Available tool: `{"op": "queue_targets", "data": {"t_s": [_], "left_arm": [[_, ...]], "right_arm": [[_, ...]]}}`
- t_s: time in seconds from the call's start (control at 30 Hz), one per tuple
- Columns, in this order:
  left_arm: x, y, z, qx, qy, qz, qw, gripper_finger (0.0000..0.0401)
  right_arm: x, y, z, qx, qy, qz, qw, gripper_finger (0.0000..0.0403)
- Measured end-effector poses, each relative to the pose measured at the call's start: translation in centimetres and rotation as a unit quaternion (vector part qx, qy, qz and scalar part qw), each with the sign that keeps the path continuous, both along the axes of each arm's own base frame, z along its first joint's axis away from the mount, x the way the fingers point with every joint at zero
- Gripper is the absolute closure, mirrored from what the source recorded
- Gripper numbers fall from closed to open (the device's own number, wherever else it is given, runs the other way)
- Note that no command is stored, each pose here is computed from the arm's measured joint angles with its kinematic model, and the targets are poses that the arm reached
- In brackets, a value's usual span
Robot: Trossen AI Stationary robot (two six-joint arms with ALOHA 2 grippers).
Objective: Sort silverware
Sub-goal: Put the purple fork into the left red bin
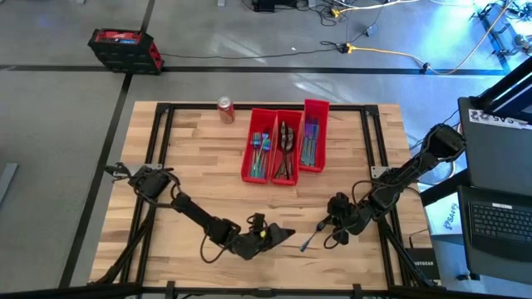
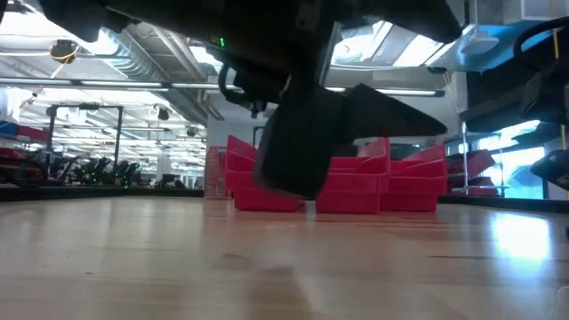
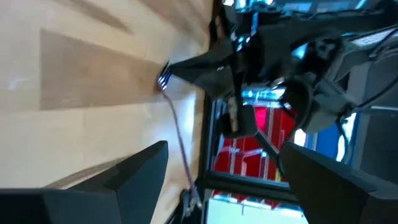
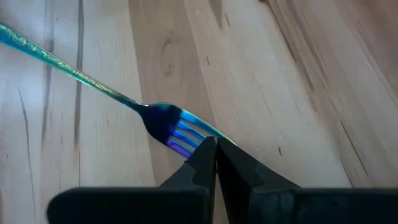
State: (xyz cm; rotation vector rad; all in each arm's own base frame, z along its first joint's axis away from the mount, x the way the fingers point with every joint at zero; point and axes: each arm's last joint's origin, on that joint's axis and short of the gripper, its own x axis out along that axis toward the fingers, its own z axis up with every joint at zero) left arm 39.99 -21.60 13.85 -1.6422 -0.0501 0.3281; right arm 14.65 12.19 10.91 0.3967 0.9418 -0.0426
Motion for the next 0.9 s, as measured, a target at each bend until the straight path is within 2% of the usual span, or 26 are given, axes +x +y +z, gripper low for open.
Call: {"op": "queue_targets", "data": {"t_s": [0.33, 0.67, 0.8, 0.9], "left_arm": [[0.1, 0.1, 0.0, 0.011, 0.005, -0.008, 1.0, 0.0102], [-0.4, -0.7, 0.0, 0.019, 0.005, -0.01, 1.0, 0.0102], [-0.6, -0.9, 0.0, 0.022, 0.004, -0.003, 1.0, 0.0102], [-0.5, -0.9, 0.0, 0.022, 0.004, -0.003, 1.0, 0.0102]], "right_arm": [[0.0, 0.0, 0.0, 0.014, 0.004, -0.027, 1.0, 0.0403], [0.0, -0.2, 0.0, 0.041, 0.004, -0.09, 0.995, 0.0403], [0.0, -0.2, -0.1, 0.028, 0.003, -0.073, 0.997, 0.0403], [-0.1, -0.2, -0.1, 0.037, 0.012, -0.079, 0.996, 0.0403]]}}
